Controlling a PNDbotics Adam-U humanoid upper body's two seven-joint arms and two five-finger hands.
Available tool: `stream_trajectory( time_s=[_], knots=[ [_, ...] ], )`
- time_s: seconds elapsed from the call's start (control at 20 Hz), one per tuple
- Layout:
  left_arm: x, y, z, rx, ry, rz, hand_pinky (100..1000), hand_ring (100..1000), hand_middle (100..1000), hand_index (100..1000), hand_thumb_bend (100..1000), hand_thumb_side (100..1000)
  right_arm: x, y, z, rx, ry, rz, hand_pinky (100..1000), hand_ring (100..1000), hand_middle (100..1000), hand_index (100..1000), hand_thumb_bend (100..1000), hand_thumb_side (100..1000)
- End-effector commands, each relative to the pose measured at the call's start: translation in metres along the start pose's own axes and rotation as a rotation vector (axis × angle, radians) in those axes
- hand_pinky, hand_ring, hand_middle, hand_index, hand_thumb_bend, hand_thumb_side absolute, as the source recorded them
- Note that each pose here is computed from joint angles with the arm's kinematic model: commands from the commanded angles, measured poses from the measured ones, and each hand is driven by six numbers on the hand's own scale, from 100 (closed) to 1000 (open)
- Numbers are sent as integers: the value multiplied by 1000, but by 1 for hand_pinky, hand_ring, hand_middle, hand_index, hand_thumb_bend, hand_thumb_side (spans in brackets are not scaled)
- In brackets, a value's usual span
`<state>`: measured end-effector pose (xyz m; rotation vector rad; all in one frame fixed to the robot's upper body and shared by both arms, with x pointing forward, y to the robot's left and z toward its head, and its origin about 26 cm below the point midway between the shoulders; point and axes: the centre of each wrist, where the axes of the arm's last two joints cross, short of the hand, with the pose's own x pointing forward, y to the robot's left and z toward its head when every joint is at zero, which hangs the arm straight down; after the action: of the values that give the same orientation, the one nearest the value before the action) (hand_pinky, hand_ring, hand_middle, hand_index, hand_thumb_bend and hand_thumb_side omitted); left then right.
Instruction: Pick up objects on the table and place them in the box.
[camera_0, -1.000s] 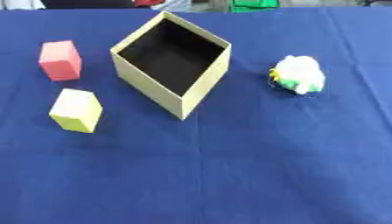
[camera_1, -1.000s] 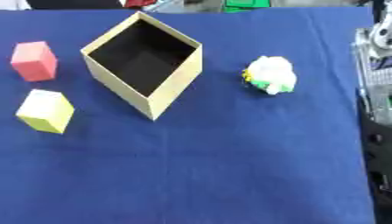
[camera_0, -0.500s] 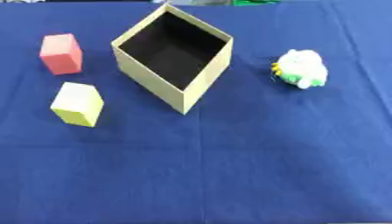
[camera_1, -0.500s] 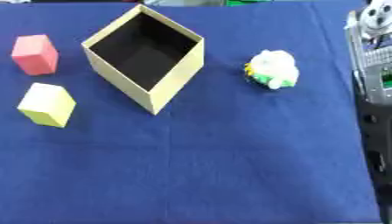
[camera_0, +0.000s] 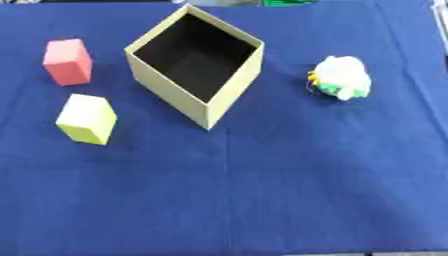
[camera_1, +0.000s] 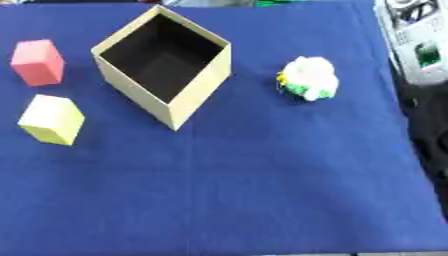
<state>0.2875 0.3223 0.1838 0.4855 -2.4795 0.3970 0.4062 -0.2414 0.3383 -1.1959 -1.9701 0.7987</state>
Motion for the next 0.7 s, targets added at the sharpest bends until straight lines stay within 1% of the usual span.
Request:
stream_trajectory(
  time_s=[0.05, 0.2, 0.35, 0.55, 0.7],
  knots=[
    [6, 1, -5, -24, -31, -9, 731, 656, 676, 789, 295, 1000, -8, -8, -13, 54, 21, 144, 889, 910, 853, 934, 100, 1000],
    [6, 1, -4, -26, -29, -11, 731, 657, 676, 789, 295, 1000, -9, -4, -23, 146, 21, 238, 890, 925, 872, 931, 100, 1000],
    [6, 2, -4, -28, -28, -13, 731, 657, 676, 789, 294, 1000, -9, 0, -31, 225, 14, 298, 892, 932, 881, 931, 100, 1000],
    [6, 2, -4, -30, -25, -15, 731, 657, 676, 788, 294, 1000, -9, 2, -37, 296, 7, 333, 896, 939, 887, 935, 100, 1000],
    [6, 2, -4, -31, -25, -18, 732, 657, 677, 788, 293, 1000, -12, 3, -38, 339, 10, 346, 899, 945, 894, 941, 100, 1000]
  ],
)
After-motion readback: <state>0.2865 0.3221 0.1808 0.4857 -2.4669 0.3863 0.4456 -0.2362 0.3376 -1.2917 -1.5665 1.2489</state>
